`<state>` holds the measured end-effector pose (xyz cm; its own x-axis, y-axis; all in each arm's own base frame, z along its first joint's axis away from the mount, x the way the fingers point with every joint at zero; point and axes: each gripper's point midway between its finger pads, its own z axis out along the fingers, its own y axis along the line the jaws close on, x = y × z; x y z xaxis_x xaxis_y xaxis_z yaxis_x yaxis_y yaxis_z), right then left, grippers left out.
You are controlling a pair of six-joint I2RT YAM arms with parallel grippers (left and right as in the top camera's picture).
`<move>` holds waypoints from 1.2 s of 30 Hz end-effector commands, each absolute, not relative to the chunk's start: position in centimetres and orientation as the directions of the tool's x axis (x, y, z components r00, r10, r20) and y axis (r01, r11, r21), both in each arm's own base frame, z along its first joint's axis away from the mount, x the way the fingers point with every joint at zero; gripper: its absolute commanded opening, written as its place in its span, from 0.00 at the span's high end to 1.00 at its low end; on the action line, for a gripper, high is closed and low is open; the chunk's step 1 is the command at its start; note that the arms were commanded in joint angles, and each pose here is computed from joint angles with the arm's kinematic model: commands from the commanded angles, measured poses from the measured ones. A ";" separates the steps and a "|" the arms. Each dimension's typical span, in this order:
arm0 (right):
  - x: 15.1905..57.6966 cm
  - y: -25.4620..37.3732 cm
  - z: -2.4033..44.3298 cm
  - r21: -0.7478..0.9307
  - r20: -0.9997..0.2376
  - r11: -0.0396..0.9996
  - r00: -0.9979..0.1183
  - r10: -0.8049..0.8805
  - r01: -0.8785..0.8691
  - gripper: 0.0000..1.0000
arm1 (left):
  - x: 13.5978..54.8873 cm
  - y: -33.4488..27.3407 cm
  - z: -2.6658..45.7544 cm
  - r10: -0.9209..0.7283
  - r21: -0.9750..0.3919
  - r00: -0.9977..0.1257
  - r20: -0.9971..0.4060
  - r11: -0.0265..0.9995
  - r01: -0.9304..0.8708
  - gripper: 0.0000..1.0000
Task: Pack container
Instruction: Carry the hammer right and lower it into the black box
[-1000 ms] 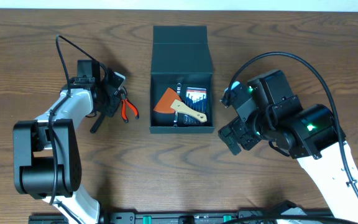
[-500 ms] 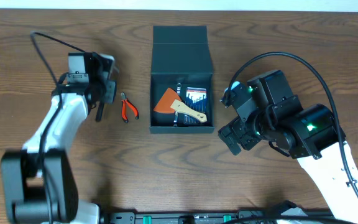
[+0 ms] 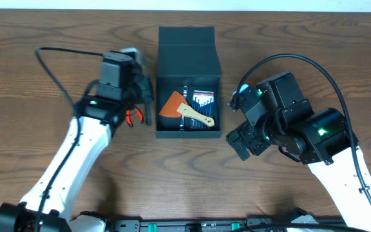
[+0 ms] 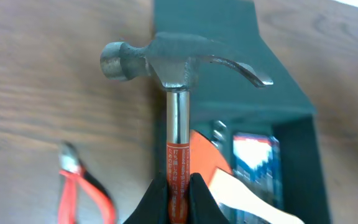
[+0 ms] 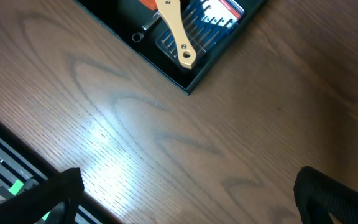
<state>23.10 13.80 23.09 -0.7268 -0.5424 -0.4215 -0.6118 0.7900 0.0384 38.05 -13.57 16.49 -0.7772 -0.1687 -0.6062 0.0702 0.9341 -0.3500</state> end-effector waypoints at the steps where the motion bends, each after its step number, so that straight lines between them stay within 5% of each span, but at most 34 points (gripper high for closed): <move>1: 23.2 13.6 23.2 0.044 -0.426 0.803 -0.738 -0.523 -0.594 0.01 | 38.1 -15.5 16.4 -0.196 -0.386 -0.790 -0.581 0.921 0.056 0.94; 36: 23.2 13.6 23.2 0.044 -0.426 0.803 -0.739 -0.523 -0.594 0.01 | 39.5 -17.9 9.3 -0.036 -0.267 -0.837 -0.547 0.955 0.133 0.94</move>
<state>23.10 13.80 23.09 -0.7268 -0.5424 -0.4215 -0.6118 0.7900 0.0384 38.33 -17.95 8.08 -0.8691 -0.0714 -0.4895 0.0955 0.9467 -0.3076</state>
